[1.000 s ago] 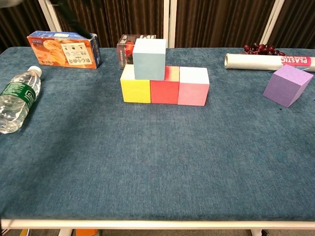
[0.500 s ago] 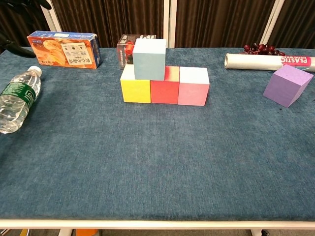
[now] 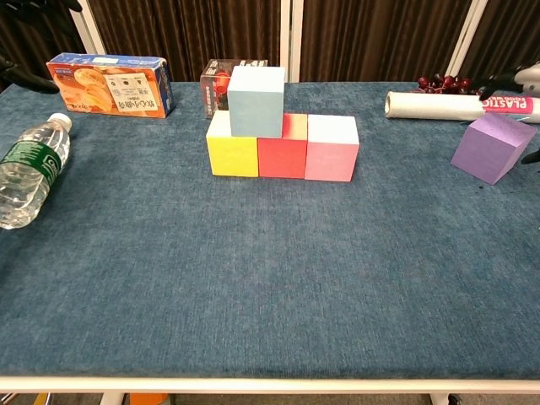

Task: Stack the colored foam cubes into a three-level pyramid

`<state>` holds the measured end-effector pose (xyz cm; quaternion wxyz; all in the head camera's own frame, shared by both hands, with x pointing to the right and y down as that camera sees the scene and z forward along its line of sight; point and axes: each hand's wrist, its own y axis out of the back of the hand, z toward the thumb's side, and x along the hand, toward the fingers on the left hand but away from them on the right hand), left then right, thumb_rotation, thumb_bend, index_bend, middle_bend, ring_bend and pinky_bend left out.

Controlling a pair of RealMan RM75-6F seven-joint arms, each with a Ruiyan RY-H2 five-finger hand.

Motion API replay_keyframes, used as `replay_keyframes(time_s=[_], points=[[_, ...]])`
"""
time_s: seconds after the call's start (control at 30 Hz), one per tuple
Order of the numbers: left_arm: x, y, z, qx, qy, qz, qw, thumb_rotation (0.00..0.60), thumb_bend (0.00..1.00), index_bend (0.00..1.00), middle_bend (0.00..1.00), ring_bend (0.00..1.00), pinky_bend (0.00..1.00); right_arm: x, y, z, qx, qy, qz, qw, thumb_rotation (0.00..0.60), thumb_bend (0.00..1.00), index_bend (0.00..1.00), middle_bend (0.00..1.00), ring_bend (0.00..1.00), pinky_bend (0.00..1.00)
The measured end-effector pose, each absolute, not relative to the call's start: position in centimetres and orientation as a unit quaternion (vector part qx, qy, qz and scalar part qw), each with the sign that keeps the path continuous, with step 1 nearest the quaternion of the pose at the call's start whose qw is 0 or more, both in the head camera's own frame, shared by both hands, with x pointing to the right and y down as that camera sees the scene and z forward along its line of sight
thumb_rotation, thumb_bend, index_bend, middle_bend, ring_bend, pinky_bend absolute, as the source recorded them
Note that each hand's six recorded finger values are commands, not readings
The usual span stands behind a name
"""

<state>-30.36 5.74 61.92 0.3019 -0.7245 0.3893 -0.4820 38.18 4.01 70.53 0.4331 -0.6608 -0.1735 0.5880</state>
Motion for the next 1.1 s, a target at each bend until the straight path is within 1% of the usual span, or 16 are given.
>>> replay_keyframes(time_s=[0.07, 0.17, 0.27, 0.33, 0.4, 0.63, 0.8, 0.9, 1.0, 1.1], points=[[-30.4, 5.7, 61.9, -0.726, 0.392, -0.480, 0.297, 0.600, 0.06, 0.17, 0.25, 0.26, 0.16, 38.0, 4.2, 71.3, -0.665, -0.172, 0.587, 0.428, 0.600, 0.06, 0.00, 0.16, 0.00, 0.00], [-30.7, 5.7, 61.8, -0.727, 0.399, -0.478, 0.291, 0.600, 0.06, 0.17, 0.25, 0.26, 0.16, 37.8, 4.2, 72.1, -0.668, -0.177, 0.585, 0.424, 0.600, 0.12, 0.00, 0.24, 0.00, 0.00], [-31.3, 5.7, 61.8, -0.723, 0.405, -0.479, 0.289, 0.600, 0.06, 0.17, 0.25, 0.26, 0.16, 37.5, 4.1, 72.2, -0.672, -0.194, 0.578, 0.420, 0.600, 0.18, 0.00, 0.33, 0.00, 0.00], [-31.6, 5.8, 61.8, -0.721, 0.411, -0.478, 0.287, 0.600, 0.06, 0.17, 0.25, 0.26, 0.16, 37.2, 4.1, 71.9, -0.676, -0.208, 0.572, 0.416, 0.600, 0.19, 0.00, 0.38, 0.00, 0.00], [-32.0, 5.9, 61.7, -0.719, 0.416, -0.478, 0.285, 0.600, 0.06, 0.17, 0.25, 0.26, 0.16, 36.8, 4.1, 71.6, -0.680, -0.219, 0.566, 0.412, 0.600, 0.19, 0.00, 0.39, 0.00, 0.00], [-33.1, 6.4, 61.6, -0.717, 0.425, -0.478, 0.276, 0.600, 0.05, 0.17, 0.25, 0.26, 0.16, 33.5, 4.7, 70.4, -0.706, -0.268, 0.547, 0.362, 0.600, 0.19, 0.00, 0.37, 0.00, 0.00], [-33.6, 6.6, 61.8, -0.720, 0.426, -0.476, 0.271, 0.600, 0.05, 0.17, 0.25, 0.26, 0.16, 32.0, 4.6, 70.3, -0.694, -0.277, 0.570, 0.343, 0.600, 0.18, 0.00, 0.33, 0.00, 0.00], [-34.0, 6.6, 61.9, -0.720, 0.429, -0.475, 0.269, 0.600, 0.05, 0.17, 0.25, 0.26, 0.16, 30.7, 4.5, 70.7, -0.687, -0.269, 0.586, 0.335, 0.600, 0.16, 0.00, 0.27, 0.00, 0.00], [-34.5, 6.7, 62.0, -0.719, 0.430, -0.477, 0.266, 0.600, 0.05, 0.17, 0.25, 0.26, 0.16, 29.0, 4.6, 71.2, -0.692, -0.251, 0.594, 0.324, 0.600, 0.14, 0.00, 0.18, 0.00, 0.00], [-35.0, 6.7, 62.2, -0.718, 0.432, -0.479, 0.263, 0.600, 0.05, 0.17, 0.25, 0.26, 0.16, 27.7, 4.8, 71.6, -0.705, -0.233, 0.592, 0.313, 0.600, 0.11, 0.00, 0.14, 0.00, 0.00]])
